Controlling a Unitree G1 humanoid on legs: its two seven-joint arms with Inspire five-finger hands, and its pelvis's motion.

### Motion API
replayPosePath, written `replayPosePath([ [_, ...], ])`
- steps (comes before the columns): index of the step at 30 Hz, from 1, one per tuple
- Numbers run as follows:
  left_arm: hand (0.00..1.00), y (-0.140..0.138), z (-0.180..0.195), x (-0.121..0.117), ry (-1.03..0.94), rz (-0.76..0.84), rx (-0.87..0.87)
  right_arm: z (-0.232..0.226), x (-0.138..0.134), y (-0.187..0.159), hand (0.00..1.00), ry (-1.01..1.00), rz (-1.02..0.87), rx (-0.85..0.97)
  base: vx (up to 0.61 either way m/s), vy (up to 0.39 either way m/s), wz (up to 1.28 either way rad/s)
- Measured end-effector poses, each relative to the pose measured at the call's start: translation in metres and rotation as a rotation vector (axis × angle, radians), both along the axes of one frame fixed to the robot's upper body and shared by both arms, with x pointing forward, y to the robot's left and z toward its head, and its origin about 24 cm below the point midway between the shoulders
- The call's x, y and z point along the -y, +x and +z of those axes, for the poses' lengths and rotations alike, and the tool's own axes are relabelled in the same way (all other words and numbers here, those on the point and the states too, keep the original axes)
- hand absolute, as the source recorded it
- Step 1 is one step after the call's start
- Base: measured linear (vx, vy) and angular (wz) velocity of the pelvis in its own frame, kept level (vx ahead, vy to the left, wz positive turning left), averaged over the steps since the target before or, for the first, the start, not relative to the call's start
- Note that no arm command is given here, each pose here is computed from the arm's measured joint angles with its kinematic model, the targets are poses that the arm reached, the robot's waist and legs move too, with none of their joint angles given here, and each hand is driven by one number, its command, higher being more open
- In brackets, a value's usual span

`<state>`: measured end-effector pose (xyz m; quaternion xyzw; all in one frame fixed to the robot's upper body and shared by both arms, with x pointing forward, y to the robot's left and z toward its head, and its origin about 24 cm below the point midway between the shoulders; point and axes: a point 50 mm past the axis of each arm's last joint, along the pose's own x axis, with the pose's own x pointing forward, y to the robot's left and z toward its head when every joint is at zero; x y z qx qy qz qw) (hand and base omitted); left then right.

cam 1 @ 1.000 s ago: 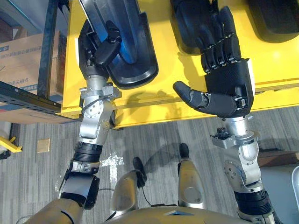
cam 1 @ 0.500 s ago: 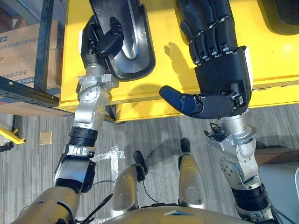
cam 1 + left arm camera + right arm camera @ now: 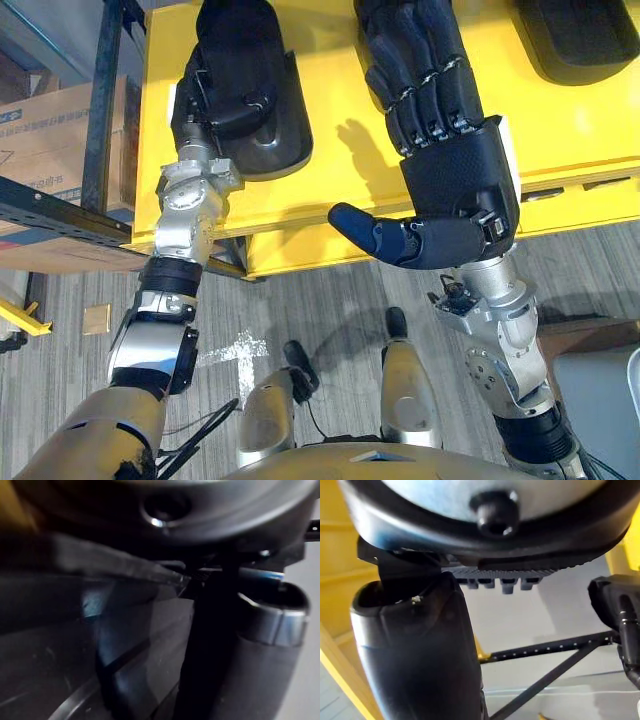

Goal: Walk over and take three plastic housings, then place them on the shelf

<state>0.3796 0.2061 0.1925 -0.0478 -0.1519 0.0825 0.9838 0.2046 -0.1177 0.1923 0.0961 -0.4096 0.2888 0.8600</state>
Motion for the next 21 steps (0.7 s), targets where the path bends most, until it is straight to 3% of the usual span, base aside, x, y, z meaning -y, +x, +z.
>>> replayPosePath([
  [11, 1.00, 0.006, -0.054, -0.020, 0.071, 0.086, -0.310, -0.024, 0.005, 0.003, 1.00, -0.002, -0.038, -0.111, 0.07, 0.004, -0.03],
  [21, 1.00, 0.007, -0.066, -0.013, 0.166, -0.043, -0.397, -0.048, 0.007, 0.015, 1.00, -0.075, -0.057, -0.210, 0.00, -0.015, 0.11],
])
